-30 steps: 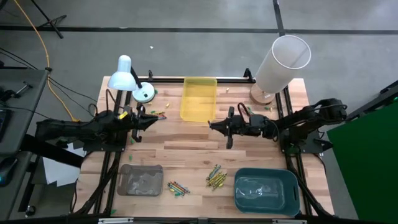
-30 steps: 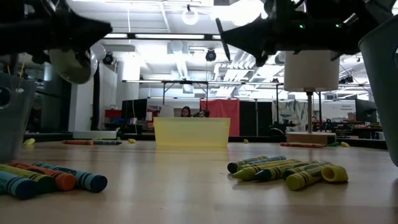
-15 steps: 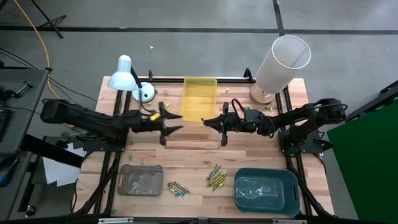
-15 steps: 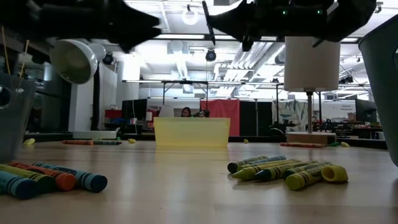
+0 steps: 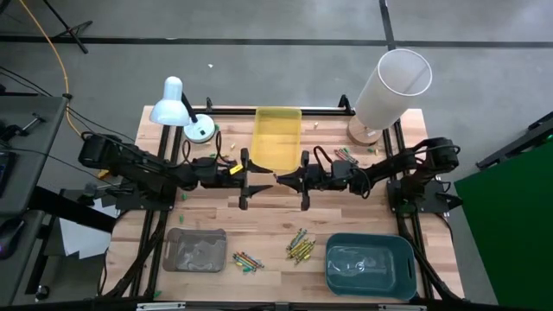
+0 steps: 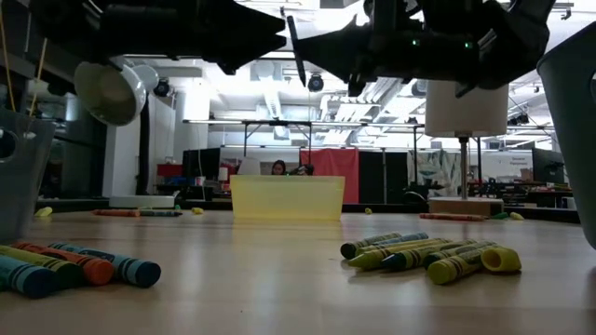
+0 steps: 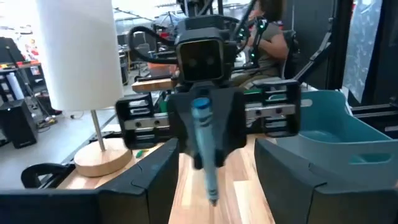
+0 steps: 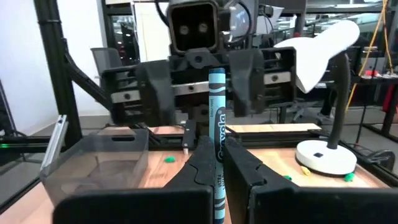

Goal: Sort crayons
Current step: Put the blue crayon into the black bin

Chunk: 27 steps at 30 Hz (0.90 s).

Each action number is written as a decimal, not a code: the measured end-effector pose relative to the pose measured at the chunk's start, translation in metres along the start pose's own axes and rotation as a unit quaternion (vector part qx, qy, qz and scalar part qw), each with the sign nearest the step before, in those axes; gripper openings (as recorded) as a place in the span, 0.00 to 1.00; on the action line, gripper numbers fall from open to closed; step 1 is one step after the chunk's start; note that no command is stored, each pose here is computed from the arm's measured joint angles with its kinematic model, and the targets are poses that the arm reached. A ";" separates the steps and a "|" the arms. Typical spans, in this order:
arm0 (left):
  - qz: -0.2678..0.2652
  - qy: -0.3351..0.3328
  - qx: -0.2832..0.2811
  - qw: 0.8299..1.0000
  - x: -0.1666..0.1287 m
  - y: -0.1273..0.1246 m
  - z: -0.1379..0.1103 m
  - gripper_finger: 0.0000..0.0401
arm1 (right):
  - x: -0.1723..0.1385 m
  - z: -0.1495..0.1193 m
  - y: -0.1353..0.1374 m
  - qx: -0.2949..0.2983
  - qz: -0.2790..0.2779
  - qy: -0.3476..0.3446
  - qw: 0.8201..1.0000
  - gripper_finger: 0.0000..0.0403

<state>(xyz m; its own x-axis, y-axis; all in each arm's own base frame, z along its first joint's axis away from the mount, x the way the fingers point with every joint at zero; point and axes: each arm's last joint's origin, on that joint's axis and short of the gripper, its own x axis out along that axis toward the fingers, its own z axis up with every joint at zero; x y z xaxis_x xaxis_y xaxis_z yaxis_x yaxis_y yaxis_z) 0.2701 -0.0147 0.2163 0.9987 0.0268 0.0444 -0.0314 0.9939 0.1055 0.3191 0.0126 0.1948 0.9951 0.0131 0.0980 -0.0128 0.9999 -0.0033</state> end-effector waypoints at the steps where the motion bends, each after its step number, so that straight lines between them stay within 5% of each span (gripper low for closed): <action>1: 0.001 -0.003 -0.001 1.000 0.000 0.000 0.001 0.49 | 0.000 0.000 0.002 -0.003 0.003 0.000 1.000 0.00; 16: -0.006 -0.002 -0.028 1.000 0.000 -0.001 0.000 0.49 | 0.035 0.003 0.008 -0.039 0.012 0.058 0.997 0.00; 27: -0.015 0.009 -0.014 1.000 -0.009 -0.003 0.011 0.46 | 0.034 0.007 0.005 -0.053 -0.042 0.050 0.996 0.00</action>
<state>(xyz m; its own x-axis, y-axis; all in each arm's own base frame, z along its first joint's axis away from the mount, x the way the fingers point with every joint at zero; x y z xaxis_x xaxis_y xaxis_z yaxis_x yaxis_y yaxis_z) 0.2605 -0.0190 0.2265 0.9997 -0.0011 0.0230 -0.0007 0.9969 0.0791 0.3527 0.0179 0.2047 0.9970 -0.0770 0.0024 0.0768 0.9914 -0.1057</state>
